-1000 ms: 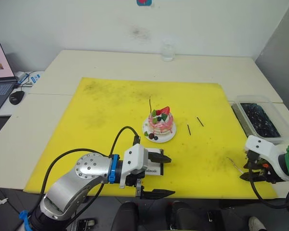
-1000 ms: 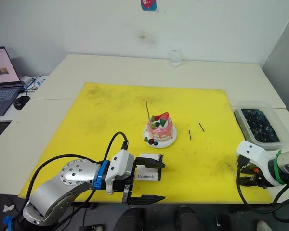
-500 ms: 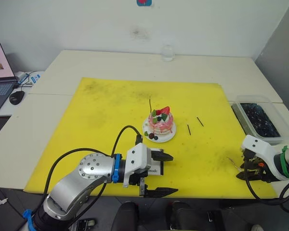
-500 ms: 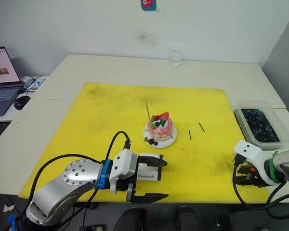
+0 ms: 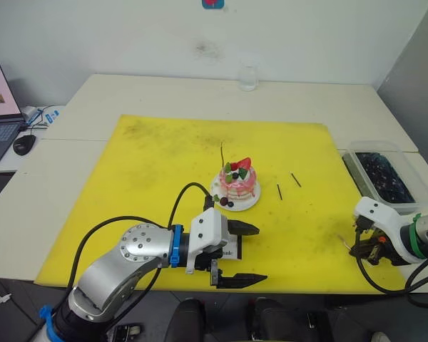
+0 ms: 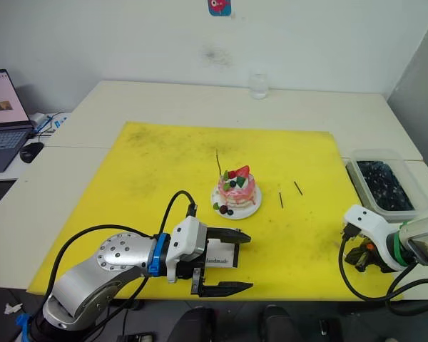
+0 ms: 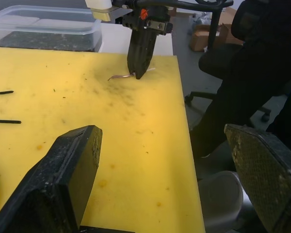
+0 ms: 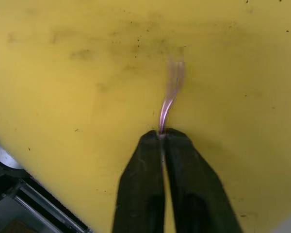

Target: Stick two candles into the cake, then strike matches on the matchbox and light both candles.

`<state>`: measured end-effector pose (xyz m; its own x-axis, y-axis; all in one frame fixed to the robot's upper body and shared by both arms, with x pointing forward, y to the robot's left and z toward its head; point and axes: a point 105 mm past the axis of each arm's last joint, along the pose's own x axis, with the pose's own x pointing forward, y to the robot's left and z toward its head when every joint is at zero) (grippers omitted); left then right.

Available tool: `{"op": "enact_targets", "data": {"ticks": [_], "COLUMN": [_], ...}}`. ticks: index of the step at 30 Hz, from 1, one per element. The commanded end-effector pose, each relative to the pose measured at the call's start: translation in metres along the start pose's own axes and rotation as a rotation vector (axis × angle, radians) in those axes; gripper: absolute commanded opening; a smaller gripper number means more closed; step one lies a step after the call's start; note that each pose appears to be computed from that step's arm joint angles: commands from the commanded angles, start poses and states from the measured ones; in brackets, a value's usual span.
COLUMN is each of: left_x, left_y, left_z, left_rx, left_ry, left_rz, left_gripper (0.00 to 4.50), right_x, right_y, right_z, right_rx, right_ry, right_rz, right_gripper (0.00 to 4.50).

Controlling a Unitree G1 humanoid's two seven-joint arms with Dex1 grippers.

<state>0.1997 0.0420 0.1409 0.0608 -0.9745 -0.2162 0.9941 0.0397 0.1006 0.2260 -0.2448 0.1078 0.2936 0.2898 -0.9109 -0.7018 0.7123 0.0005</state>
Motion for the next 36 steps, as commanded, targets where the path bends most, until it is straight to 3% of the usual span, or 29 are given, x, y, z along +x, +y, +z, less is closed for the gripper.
{"op": "enact_targets", "data": {"ticks": [1,4,8,11,13,16,19,21,29,36], "left_x": [0.002,-0.001,-0.013,-0.027,-0.031,-0.044,-0.059,-0.068,-0.092,-0.089], "left_y": [-0.005,-0.004,-0.002,0.002,0.005,0.021,0.036,0.044,0.068,0.066], "left_z": [0.006,0.004,0.001,-0.002,-0.003,0.0,-0.001,-0.001,0.0,0.001], "left_rx": [0.032,0.031,0.008,-0.031,-0.049,-0.062,-0.056,-0.058,-0.069,-0.053], "left_ry": [-0.016,-0.01,0.004,0.017,0.017,-0.019,-0.02,-0.022,-0.046,-0.04], "left_rz": [-0.013,0.006,0.061,0.14,0.17,0.305,0.415,0.469,0.556,0.48], "left_gripper": [4.5,4.5,4.5,4.5,4.5,4.5,4.5,4.5,4.5,4.5], "right_x": [-0.004,-0.013,-0.038,-0.054,-0.056,-0.056,-0.058,-0.053,-0.008,0.012], "right_y": [0.001,-0.002,-0.006,-0.002,0.0,0.015,0.033,0.041,0.058,0.06], "right_z": [0.004,0.01,0.037,0.082,0.099,0.151,0.182,0.194,0.206,0.208], "right_rx": [-0.008,-0.003,-0.02,-0.079,-0.099,-0.114,-0.099,-0.081,-0.076,-0.078], "right_ry": [-0.014,-0.047,-0.188,-0.455,-0.557,-0.932,-1.211,-1.323,-1.448,-1.478], "right_rz": [0.003,0.002,-0.013,-0.03,-0.04,-0.038,-0.003,-0.002,-0.021,-0.045], "right_gripper": [0.04,0.04,0.04,0.04,0.04,0.04,0.04,0.04,0.04,0.04]}}
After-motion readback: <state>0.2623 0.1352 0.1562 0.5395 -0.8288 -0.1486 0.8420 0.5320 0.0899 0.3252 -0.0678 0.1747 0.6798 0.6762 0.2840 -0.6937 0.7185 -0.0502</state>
